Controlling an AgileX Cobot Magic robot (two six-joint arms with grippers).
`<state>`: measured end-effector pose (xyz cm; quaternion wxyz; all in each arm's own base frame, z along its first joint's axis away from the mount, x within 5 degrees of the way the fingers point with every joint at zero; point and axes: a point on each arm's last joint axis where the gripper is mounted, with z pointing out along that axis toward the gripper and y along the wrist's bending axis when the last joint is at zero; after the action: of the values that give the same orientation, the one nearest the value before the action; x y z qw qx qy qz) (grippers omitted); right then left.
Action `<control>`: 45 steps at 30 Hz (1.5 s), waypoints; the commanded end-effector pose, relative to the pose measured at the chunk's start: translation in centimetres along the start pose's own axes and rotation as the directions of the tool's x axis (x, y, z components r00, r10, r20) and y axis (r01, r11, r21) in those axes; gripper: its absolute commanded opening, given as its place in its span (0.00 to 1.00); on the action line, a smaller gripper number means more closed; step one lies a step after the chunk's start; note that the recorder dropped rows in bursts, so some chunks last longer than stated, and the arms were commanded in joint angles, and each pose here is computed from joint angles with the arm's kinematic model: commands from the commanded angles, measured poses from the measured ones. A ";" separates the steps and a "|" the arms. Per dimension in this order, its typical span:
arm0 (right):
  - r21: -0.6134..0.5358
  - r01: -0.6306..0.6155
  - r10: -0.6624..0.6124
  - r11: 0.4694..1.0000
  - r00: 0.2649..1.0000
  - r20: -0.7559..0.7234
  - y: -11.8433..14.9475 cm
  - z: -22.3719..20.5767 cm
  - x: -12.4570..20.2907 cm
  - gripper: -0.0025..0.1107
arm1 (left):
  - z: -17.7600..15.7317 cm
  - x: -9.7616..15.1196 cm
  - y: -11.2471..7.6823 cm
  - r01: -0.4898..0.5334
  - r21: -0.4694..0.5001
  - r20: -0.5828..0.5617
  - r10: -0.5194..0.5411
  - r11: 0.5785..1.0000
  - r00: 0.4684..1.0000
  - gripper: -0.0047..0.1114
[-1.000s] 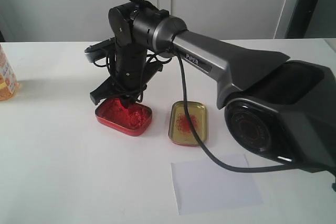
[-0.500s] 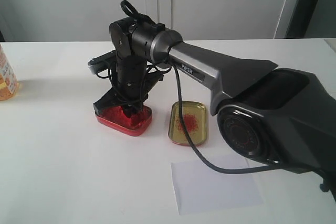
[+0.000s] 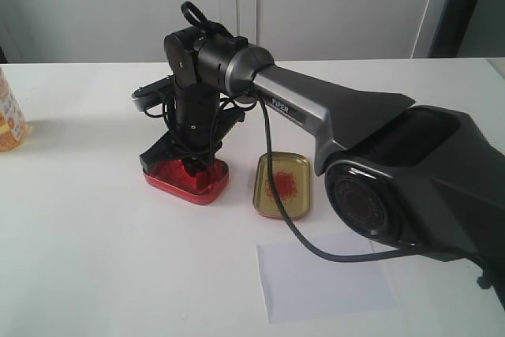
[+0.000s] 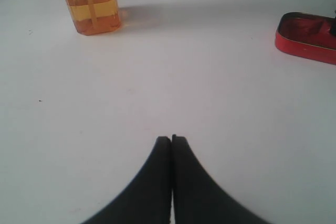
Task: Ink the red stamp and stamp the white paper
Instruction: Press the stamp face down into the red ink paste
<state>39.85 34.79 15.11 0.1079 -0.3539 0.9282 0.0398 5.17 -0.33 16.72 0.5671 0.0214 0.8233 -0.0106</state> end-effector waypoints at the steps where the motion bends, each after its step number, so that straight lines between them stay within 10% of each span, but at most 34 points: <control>1: 0.004 0.011 -0.011 1.000 0.994 -0.105 -0.1 4.4 1.5 0.02 | 0.0 0.1 0.0 0.003 0.000 -0.001 -0.003 1.000 1.000 0.04; 18: 0.019 0.031 -0.027 0.999 0.988 -0.150 0.3 6.1 2.2 0.02 | 0.0 0.1 0.0 0.003 0.000 -0.001 -0.003 1.000 1.000 0.04; 45: 0.039 -0.049 0.043 0.998 0.991 0.124 0.0 -4.7 -1.3 0.02 | 0.0 0.1 0.0 0.003 -0.001 0.001 -0.003 1.000 1.000 0.04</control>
<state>39.84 35.14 18.04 0.1447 -0.3303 0.9316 0.0447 5.17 -0.33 16.72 0.5671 0.0214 0.8233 -0.0106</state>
